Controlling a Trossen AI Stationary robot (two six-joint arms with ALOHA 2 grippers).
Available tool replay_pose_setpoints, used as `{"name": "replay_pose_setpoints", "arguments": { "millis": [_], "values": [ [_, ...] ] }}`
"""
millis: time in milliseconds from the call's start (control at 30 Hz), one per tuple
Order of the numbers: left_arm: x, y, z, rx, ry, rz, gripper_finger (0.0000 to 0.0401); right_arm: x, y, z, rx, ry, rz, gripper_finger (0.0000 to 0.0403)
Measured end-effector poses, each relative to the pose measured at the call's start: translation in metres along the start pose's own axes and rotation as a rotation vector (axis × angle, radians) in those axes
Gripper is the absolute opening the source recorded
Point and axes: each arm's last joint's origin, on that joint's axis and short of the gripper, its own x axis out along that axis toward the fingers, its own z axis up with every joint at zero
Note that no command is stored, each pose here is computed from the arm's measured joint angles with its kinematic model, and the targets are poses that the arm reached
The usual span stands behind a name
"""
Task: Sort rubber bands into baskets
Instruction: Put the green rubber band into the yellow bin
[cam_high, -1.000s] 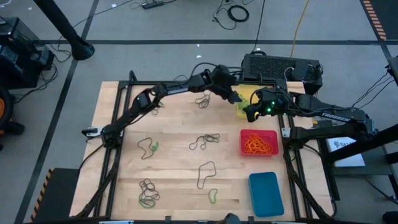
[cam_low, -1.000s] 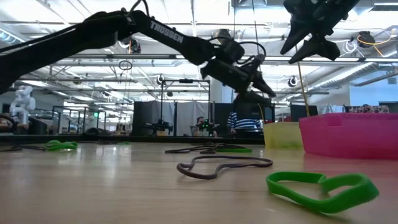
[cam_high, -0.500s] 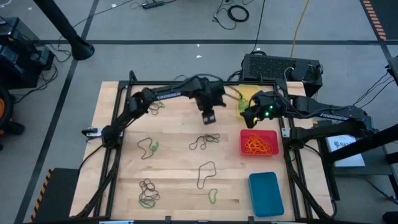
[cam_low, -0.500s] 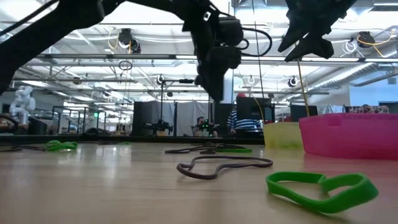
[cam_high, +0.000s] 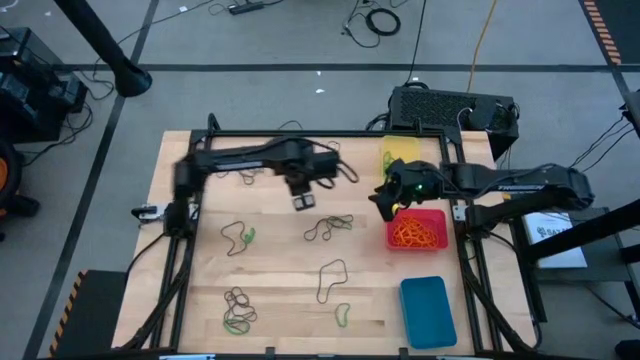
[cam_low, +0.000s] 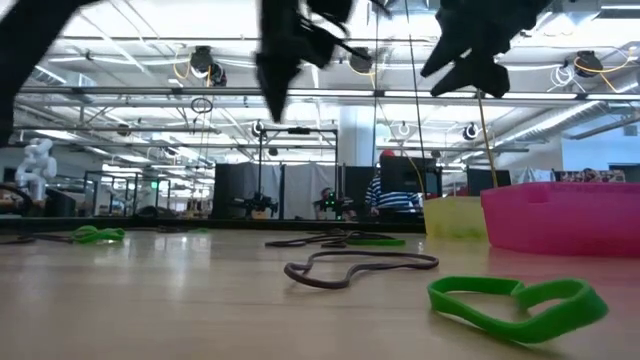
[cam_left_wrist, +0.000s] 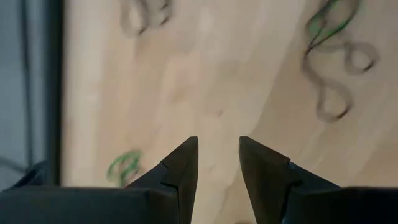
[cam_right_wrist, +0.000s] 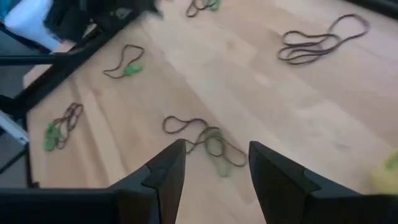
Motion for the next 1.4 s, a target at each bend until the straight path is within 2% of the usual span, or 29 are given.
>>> {"name": "replay_pose_setpoints", "arguments": {
  "millis": [100, 200, 400, 567, 700, 833, 1033, 1167, 1400],
  "values": [
    [-0.011, 0.007, -0.036, -0.075, -0.030, 0.025, 0.0125, 0.008, 0.011, -0.001, 0.023, -0.018, 0.049, 0.0169],
    [-0.006, 0.011, -0.076, -0.171, -0.088, -0.007, 0.0125, 0.018, 0.023, -0.001, 0.036, -0.050, 0.107, 0.0169],
    [0.035, 0.004, -0.150, -0.382, -0.082, -0.065, 0.0125, 0.039, 0.045, 0.002, 0.071, -0.124, 0.230, 0.0169],
    [0.076, -0.011, -0.187, -0.510, -0.028, -0.073, 0.0125, 0.047, 0.060, -0.002, 0.146, -0.120, 0.344, 0.0169],
    [0.099, -0.024, -0.202, -0.555, 0.024, -0.088, 0.0125, 0.050, 0.070, -0.009, 0.173, -0.096, 0.394, 0.0169],
    [0.109, -0.034, -0.206, -0.575, 0.023, -0.133, 0.0125, 0.049, 0.075, -0.014, 0.205, -0.072, 0.406, 0.0169],
    [0.107, -0.048, -0.207, -0.607, -0.005, -0.183, 0.0125, 0.048, 0.078, -0.016, 0.229, -0.067, 0.412, 0.0169],
    [0.104, -0.059, -0.206, -0.576, -0.045, -0.224, 0.0125, 0.048, 0.078, -0.016, 0.231, -0.067, 0.412, 0.0169],
    [0.102, -0.067, -0.209, -0.584, -0.041, -0.235, 0.0125, 0.047, 0.079, -0.017, 0.228, -0.061, 0.417, 0.0169]
  ]
}}
